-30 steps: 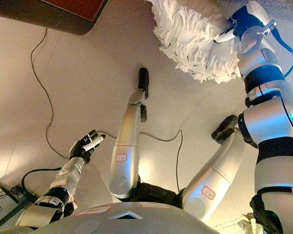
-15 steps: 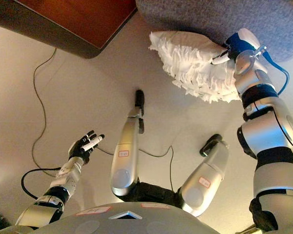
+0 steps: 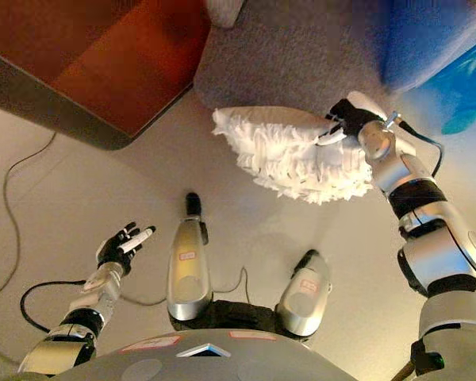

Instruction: Pick up the pillow and put it on the sofa.

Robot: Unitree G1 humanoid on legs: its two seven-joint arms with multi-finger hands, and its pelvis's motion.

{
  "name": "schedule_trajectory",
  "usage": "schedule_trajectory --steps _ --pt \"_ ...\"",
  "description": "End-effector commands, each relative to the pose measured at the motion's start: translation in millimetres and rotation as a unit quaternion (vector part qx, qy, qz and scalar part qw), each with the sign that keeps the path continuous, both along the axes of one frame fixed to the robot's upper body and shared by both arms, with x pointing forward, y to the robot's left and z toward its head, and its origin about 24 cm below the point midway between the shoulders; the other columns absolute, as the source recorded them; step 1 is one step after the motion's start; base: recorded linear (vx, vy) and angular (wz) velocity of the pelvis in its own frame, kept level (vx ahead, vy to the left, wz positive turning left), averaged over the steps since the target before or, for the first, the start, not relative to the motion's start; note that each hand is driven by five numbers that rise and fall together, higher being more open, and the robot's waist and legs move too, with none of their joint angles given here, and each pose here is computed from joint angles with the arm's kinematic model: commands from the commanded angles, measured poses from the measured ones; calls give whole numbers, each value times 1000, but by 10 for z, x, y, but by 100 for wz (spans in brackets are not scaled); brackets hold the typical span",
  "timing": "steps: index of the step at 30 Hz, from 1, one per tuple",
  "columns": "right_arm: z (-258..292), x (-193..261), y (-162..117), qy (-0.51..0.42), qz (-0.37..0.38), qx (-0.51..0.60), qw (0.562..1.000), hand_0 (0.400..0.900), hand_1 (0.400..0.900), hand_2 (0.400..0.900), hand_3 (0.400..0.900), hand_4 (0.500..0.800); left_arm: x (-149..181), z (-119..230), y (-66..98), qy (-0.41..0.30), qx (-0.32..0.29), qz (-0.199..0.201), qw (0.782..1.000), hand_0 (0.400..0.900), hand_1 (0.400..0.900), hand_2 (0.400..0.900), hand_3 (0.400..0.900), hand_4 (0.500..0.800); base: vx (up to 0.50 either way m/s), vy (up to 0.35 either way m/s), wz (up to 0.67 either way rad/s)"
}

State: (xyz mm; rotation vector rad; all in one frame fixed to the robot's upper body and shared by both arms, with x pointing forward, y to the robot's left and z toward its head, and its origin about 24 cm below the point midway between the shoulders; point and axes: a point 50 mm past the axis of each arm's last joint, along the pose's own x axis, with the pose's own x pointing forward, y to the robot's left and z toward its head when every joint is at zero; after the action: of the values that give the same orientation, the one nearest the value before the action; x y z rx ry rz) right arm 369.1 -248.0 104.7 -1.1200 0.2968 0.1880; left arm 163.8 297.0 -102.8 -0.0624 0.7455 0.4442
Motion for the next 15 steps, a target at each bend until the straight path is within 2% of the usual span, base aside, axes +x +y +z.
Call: schedule_trajectory --steps 1,10,15 --pt "593 45 -135 -119 9 44 992 400 400 400 400 500 -376 -45 236 70 62 -29 995 900 900 900 900 800 136 72 -14" --pt "796 -5 -23 -102 87 74 988 400 400 400 400 500 -460 -157 129 93 47 -23 994 900 900 900 900 800 79 130 -18" --pt "1051 -43 -184 -129 79 70 986 400 400 400 400 500 -455 -200 90 107 44 -20 993 900 900 900 900 800 115 204 5"
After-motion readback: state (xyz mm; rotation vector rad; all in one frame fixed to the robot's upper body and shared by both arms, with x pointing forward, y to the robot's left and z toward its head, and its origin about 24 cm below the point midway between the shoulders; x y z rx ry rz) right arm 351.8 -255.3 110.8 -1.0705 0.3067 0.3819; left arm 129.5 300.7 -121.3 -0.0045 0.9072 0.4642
